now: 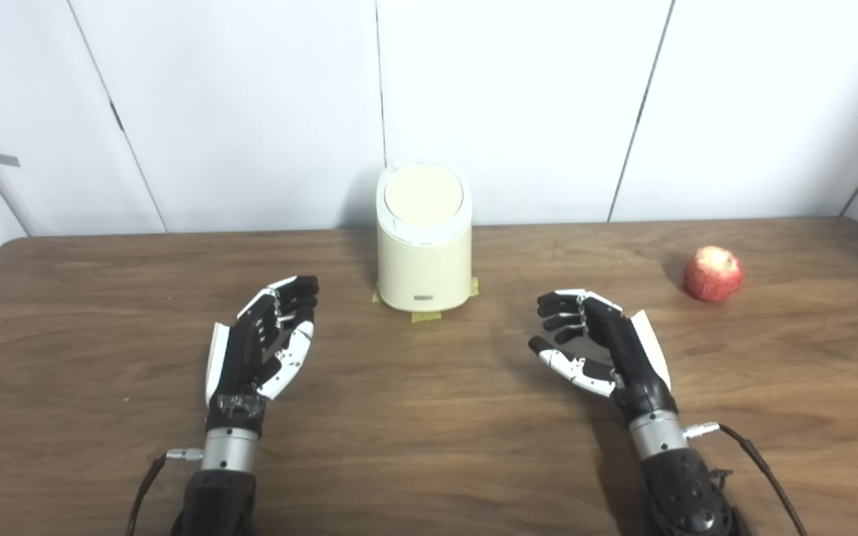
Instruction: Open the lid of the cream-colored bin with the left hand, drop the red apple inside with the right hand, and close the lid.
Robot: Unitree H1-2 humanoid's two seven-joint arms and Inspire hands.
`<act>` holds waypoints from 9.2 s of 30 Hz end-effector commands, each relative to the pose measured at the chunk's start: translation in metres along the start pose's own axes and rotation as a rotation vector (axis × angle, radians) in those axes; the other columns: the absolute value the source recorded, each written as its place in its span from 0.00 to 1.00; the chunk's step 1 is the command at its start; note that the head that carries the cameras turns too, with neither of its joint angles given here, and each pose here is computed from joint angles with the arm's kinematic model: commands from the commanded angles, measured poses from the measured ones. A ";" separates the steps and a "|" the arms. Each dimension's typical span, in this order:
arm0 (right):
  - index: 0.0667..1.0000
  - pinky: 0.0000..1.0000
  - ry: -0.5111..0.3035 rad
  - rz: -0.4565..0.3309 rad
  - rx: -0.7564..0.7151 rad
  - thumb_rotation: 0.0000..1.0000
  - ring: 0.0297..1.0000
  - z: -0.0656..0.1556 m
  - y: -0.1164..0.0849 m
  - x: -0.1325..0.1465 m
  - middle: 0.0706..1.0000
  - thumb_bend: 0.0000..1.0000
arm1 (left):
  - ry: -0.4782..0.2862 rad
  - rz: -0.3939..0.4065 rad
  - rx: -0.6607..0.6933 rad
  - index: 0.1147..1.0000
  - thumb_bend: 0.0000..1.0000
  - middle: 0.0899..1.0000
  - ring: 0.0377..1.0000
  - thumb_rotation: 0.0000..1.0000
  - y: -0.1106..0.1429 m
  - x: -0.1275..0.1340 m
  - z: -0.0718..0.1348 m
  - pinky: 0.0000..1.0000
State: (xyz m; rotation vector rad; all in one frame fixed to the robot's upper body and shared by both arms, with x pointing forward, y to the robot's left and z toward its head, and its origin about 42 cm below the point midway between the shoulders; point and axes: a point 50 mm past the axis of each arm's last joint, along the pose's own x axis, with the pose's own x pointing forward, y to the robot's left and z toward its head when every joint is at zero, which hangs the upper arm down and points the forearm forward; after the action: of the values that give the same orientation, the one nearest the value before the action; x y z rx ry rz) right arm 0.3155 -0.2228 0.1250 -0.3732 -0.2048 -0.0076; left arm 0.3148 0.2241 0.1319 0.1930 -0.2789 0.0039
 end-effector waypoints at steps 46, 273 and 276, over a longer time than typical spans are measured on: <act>0.61 0.52 -0.057 -0.023 0.014 0.18 0.59 0.013 0.002 0.008 0.61 0.28 | -0.283 0.015 0.298 0.99 0.94 0.99 0.99 0.41 -0.013 0.161 0.171 0.92; 0.75 0.54 0.427 0.498 -1.267 0.15 0.72 0.053 -0.178 0.186 0.83 0.92 | -0.183 -0.039 0.015 0.73 0.22 0.78 0.78 0.82 0.020 -0.046 0.072 0.70; 0.74 0.51 0.421 0.494 -1.272 0.14 0.66 0.051 -0.178 0.184 0.79 0.90 | -0.178 -0.040 0.008 0.74 0.22 0.78 0.78 0.81 0.020 -0.046 0.072 0.70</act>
State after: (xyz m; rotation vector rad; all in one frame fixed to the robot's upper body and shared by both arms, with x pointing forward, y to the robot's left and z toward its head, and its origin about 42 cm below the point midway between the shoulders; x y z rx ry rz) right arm 0.4708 -0.3563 0.2407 -1.6317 0.4067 0.3537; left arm 0.2531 0.2356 0.1787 0.2311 -0.3966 -0.0482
